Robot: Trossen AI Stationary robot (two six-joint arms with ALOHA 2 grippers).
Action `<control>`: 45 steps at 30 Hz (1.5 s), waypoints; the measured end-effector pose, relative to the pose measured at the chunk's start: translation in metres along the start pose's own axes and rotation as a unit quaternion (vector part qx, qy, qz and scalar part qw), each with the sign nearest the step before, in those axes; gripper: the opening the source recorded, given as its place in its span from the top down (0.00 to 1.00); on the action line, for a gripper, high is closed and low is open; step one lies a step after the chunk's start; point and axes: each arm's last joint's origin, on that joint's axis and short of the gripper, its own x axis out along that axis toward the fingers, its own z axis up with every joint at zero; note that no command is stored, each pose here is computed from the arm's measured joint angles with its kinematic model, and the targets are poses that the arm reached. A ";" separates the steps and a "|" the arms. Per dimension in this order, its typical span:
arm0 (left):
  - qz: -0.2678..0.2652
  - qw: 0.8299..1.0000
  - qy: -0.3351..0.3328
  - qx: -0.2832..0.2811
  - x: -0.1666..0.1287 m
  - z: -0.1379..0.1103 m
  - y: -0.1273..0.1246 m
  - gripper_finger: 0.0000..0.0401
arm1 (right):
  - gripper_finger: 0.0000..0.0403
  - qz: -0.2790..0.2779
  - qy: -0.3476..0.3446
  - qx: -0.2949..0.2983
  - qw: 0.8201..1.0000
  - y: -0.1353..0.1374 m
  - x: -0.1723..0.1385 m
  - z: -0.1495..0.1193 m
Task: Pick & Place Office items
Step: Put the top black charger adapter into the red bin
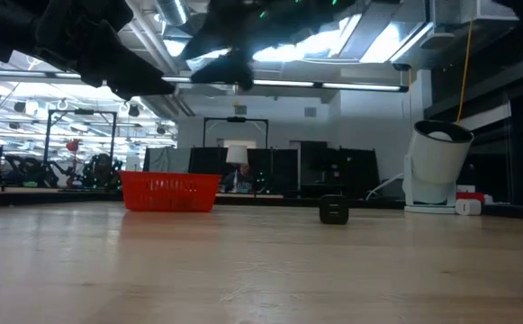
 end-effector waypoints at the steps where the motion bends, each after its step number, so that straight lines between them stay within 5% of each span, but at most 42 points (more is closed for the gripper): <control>1: 0.000 1.000 0.000 -0.001 0.000 0.000 0.000 0.47 | 0.35 -0.006 0.018 0.002 1.000 0.008 -0.005 -0.002; 9: 0.000 1.000 0.005 -0.004 0.001 -0.001 0.000 0.47 | 0.35 -0.104 0.158 0.025 0.982 0.085 -0.021 -0.042; 15: 0.001 1.000 0.020 0.000 0.006 -0.006 -0.001 0.47 | 0.35 -0.251 0.241 0.052 0.936 0.112 -0.032 -0.081; 19: 0.001 1.000 0.013 -0.003 0.011 -0.006 -0.003 0.47 | 0.35 -0.346 0.224 0.180 0.893 0.107 -0.039 -0.091; 25: -0.007 1.000 0.005 -0.006 0.016 -0.006 -0.004 0.47 | 0.35 -0.379 0.200 0.295 0.854 0.104 -0.037 -0.103; 33: -0.016 0.999 0.025 0.014 0.022 -0.013 -0.006 0.47 | 0.35 -0.442 0.129 0.456 0.762 0.106 -0.027 -0.161; 45: -0.049 0.996 0.017 0.072 0.021 -0.011 -0.007 0.47 | 0.35 -0.401 0.023 0.530 0.747 0.083 -0.006 -0.167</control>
